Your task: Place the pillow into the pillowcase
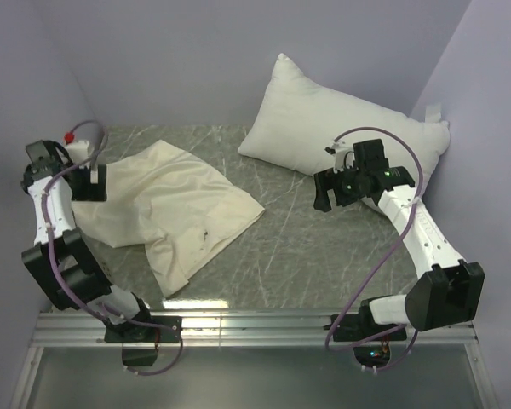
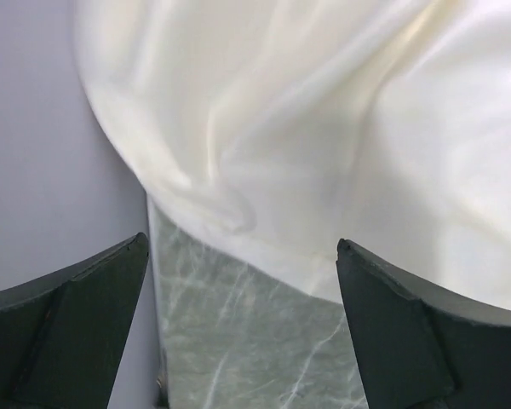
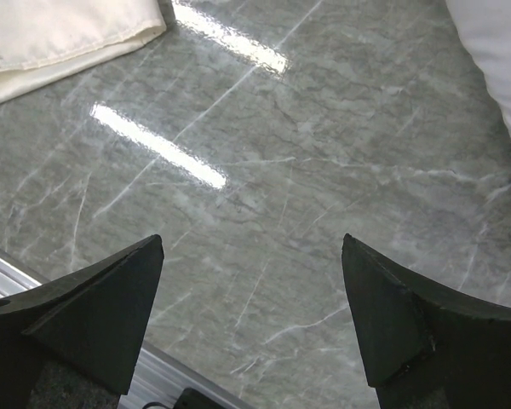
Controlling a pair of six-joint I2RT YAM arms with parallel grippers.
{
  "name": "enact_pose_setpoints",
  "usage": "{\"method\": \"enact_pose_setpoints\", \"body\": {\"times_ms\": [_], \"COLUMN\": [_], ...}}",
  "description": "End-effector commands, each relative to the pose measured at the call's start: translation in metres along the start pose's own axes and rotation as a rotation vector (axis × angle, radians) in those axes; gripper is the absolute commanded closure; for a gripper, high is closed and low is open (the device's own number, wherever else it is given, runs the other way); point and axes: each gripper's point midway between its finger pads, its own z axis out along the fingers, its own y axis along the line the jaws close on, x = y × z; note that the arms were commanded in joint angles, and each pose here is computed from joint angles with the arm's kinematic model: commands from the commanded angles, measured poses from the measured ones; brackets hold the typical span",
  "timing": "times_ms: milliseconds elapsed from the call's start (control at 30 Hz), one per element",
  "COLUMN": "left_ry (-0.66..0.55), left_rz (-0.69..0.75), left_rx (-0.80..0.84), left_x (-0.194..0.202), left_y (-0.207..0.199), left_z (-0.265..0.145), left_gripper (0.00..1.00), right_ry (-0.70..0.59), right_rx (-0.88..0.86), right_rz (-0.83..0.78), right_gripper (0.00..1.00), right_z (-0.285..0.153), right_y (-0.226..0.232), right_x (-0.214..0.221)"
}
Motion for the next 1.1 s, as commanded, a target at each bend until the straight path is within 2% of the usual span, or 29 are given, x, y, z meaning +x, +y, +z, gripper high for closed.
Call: {"method": "enact_pose_setpoints", "body": {"times_ms": [0, 67, 167, 200, 333, 467, 533, 700, 733, 800, 833, 967, 1067], "left_ry": [-0.266, -0.318, -0.286, -0.25, -0.208, -0.156, -0.147, -0.099, -0.12, -0.088, -0.1, -0.056, -0.055], "left_rz": [0.118, 0.151, 0.207, 0.206, 0.235, 0.224, 0.23, 0.245, 0.253, 0.234, 0.221, 0.194, 0.195], "left_rx": [0.122, 0.18, 0.287, 0.33, 0.461, 0.51, 0.516, 0.469, 0.439, 0.386, 0.358, 0.293, 0.313], "left_x": [-0.087, -0.117, -0.136, -0.134, -0.142, -0.147, -0.149, -0.134, -0.139, -0.132, -0.139, -0.134, -0.135], "left_y": [-0.019, -0.036, -0.069, -0.079, -0.12, -0.145, -0.159, -0.177, -0.18, -0.176, -0.171, -0.161, -0.164], "left_z": [-0.054, -0.062, -0.036, -0.014, 0.031, 0.078, 0.089, 0.127, 0.134, 0.152, 0.156, 0.181, 0.183], "left_gripper": [0.0, 0.01, 0.01, 0.0, 0.01, 0.02, 0.03, 0.11, 0.14, 0.3, 0.44, 0.68, 0.66], "right_ry": [-0.037, -0.034, -0.035, -0.037, -0.043, -0.045, -0.041, -0.034, -0.034, -0.031, -0.03, -0.028, -0.025], "right_rx": [-0.02, -0.024, -0.018, -0.016, -0.004, 0.008, 0.008, 0.008, 0.009, 0.008, 0.008, 0.009, 0.009], "right_rz": [-0.021, -0.02, -0.02, -0.022, -0.025, -0.028, -0.03, -0.026, -0.026, -0.025, -0.024, -0.024, -0.023], "right_gripper": [0.08, 0.08, 0.08, 0.08, 0.08, 0.08, 0.08, 0.08, 0.08, 0.08, 0.08, 0.08, 0.09], "right_z": [-0.006, -0.004, -0.006, -0.006, -0.011, -0.013, -0.012, -0.01, -0.01, -0.009, -0.008, -0.007, -0.006], "right_y": [0.007, 0.007, 0.007, 0.007, 0.006, 0.005, 0.005, 0.004, 0.004, 0.004, 0.004, 0.003, 0.002], "right_x": [-0.016, -0.015, -0.015, -0.016, -0.014, -0.011, -0.01, -0.007, -0.008, -0.007, -0.008, -0.008, -0.009]}}
